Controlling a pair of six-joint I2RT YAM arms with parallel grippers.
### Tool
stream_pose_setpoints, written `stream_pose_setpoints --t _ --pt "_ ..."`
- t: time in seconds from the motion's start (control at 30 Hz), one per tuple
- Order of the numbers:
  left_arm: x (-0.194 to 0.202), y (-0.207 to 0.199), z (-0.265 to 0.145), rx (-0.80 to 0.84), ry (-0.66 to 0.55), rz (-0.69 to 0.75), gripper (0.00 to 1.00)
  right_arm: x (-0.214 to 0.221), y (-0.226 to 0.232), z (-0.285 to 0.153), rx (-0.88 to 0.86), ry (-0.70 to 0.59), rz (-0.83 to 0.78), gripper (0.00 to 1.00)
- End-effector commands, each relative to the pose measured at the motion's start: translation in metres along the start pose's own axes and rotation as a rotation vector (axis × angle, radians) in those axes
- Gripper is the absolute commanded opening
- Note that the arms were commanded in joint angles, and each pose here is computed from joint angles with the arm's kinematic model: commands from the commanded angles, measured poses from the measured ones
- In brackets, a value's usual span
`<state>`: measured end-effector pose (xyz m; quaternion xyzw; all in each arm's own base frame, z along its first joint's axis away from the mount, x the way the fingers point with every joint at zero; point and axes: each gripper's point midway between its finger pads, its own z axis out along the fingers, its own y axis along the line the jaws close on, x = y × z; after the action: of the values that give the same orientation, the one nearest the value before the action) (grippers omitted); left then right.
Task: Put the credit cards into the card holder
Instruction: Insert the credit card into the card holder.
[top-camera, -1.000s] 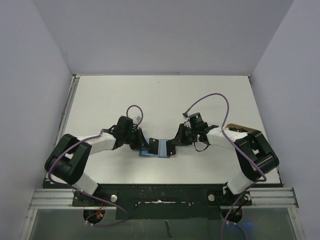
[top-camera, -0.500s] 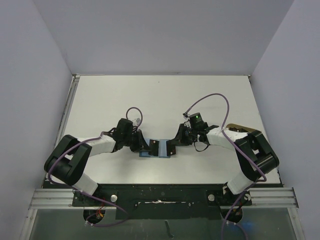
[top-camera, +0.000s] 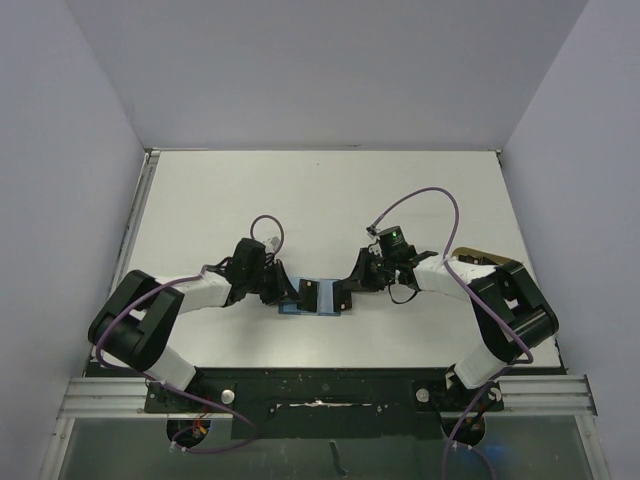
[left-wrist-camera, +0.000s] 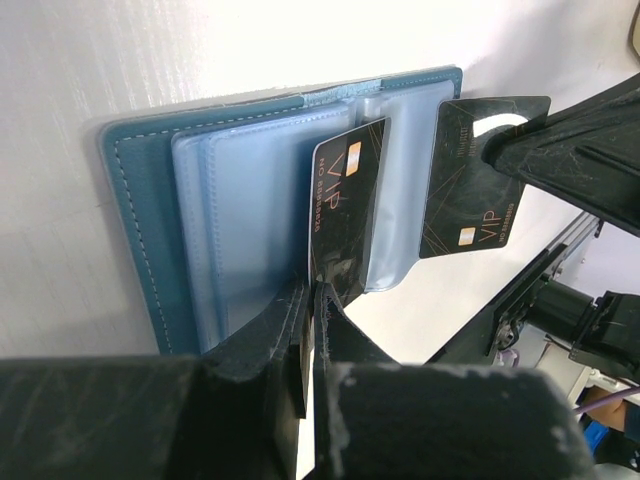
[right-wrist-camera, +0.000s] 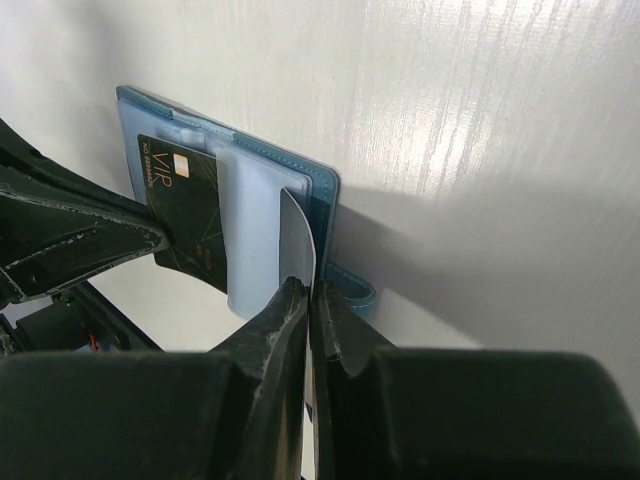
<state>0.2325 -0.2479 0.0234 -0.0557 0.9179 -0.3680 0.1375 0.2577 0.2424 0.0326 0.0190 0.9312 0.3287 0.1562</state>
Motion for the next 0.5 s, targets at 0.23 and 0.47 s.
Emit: stream_pose_setpoints --t 0.23,0.47 --pt "-0.011 0.007 -0.004 -0.08 -0.046 0.098 0.0 0.007 -0.026 -0.004 0.107 -0.01 0.003 0.01" --pt "-0.015 0.013 -0.008 -0.129 -0.055 0.126 0.0 0.008 -0.026 -0.003 0.108 -0.006 0.003 0.01"
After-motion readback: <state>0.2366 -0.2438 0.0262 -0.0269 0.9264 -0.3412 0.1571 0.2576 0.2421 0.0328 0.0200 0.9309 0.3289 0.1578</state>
